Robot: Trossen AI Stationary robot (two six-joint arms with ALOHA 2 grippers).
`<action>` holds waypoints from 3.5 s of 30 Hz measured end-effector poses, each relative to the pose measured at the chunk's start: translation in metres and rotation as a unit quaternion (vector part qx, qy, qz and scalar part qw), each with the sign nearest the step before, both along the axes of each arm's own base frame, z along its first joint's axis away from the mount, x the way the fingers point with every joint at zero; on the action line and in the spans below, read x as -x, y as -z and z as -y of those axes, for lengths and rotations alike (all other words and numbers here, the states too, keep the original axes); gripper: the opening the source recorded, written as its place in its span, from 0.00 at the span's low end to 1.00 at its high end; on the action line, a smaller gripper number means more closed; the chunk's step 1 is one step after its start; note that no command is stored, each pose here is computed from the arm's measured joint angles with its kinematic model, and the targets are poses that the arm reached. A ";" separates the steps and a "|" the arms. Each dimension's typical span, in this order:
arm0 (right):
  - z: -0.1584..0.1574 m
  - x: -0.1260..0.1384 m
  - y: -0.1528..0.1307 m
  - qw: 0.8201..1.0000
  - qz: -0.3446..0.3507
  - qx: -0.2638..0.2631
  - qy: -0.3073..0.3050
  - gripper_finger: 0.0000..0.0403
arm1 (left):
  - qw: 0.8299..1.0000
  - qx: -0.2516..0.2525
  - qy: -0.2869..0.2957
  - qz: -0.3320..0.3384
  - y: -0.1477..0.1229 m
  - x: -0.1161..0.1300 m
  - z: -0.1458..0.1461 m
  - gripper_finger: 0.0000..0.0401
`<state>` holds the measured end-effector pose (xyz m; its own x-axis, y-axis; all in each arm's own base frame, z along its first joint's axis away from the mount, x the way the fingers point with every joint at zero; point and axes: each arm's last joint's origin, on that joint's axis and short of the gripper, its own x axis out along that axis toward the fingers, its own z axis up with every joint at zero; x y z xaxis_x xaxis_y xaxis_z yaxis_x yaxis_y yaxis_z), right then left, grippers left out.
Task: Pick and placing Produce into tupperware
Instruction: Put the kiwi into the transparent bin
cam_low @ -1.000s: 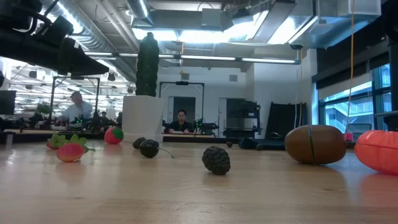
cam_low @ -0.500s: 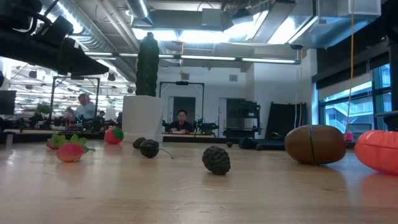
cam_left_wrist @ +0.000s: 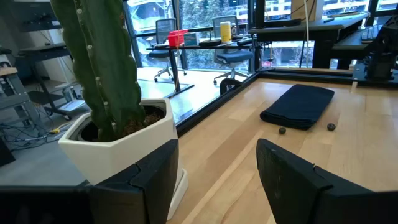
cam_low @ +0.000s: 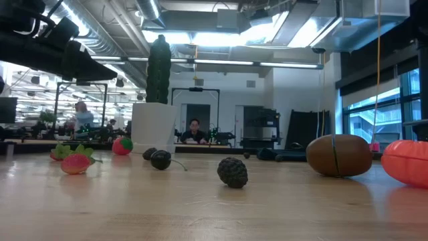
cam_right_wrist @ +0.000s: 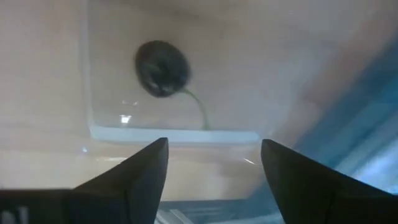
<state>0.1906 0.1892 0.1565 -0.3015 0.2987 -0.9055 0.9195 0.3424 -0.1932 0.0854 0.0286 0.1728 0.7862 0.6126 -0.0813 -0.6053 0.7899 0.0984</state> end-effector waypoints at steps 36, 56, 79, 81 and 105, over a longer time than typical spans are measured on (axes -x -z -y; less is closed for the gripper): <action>0.042 -0.052 -0.112 0.984 0.073 0.097 -0.133 0.65 | 1.000 -0.013 0.001 -0.010 0.000 0.000 0.000 0.52; 0.093 -0.074 -0.107 0.961 0.097 0.142 -0.218 0.77 | 1.000 -0.013 0.001 -0.010 0.000 0.000 0.000 0.52; 0.094 -0.112 -0.095 0.869 0.290 0.116 -0.383 0.84 | 1.000 -0.012 0.001 -0.010 0.000 0.000 0.000 0.52; 0.092 -0.112 -0.095 0.866 0.296 0.115 -0.386 0.84 | 1.000 -0.012 0.001 -0.010 0.000 0.000 0.000 0.52; 0.090 -0.116 -0.096 0.866 0.316 0.114 -0.371 0.84 | 1.000 -0.009 0.001 -0.007 0.000 0.000 0.000 0.52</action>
